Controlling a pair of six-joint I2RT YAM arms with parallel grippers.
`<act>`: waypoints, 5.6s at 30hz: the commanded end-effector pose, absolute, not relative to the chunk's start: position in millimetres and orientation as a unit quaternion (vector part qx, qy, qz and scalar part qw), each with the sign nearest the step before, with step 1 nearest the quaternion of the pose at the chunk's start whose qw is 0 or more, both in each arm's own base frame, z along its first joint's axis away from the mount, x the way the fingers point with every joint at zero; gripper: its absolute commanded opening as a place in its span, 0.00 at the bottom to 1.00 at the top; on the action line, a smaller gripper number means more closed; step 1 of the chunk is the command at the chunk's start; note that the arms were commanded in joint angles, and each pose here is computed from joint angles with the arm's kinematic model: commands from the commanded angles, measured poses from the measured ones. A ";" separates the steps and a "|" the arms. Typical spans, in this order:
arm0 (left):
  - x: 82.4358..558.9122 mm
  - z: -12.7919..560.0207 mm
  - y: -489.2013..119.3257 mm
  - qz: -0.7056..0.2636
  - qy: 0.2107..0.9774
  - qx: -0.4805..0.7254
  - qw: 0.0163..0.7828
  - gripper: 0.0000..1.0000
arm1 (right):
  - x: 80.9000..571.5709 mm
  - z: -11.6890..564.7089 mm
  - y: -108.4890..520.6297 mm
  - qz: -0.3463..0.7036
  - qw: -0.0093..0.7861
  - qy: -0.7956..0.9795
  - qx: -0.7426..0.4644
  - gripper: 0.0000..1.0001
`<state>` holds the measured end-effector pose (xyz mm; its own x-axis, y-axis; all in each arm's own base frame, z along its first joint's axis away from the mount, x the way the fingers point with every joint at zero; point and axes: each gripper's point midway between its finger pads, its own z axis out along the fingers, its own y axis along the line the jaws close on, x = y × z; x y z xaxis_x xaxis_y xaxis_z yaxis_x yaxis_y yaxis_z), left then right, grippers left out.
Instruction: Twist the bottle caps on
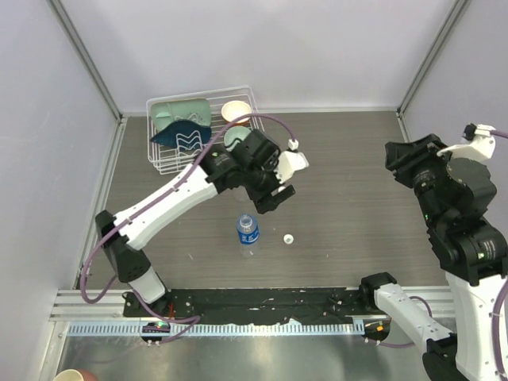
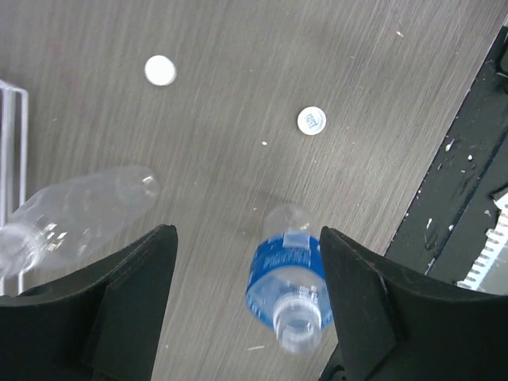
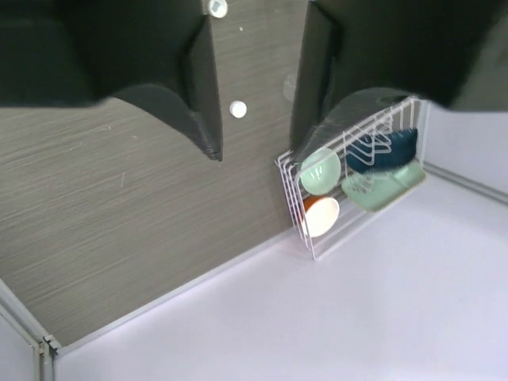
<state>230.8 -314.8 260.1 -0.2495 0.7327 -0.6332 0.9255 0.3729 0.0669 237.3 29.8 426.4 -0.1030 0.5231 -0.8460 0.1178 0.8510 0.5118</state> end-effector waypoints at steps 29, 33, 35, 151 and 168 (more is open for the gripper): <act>202.9 63.9 -400.9 -0.164 0.809 0.550 0.131 0.47 | 221.5 429.5 13.4 0.147 0.658 0.697 0.245 0.52; 202.0 56.3 -397.5 -0.160 0.809 0.551 0.128 0.46 | 222.5 427.9 13.3 0.146 0.659 0.696 0.244 0.52; 202.8 53.9 -396.7 -0.157 0.809 0.551 0.130 0.45 | 223.1 425.5 13.9 0.146 0.658 0.698 0.243 0.52; 249.0 413.7 -311.1 -0.142 0.507 0.411 0.744 0.00 | 245.6 428.8 274.7 0.784 0.252 0.536 0.185 0.55; 254.5 400.5 -303.7 -0.119 0.509 0.414 0.745 0.00 | 235.2 438.7 275.4 0.790 0.258 0.530 0.169 0.39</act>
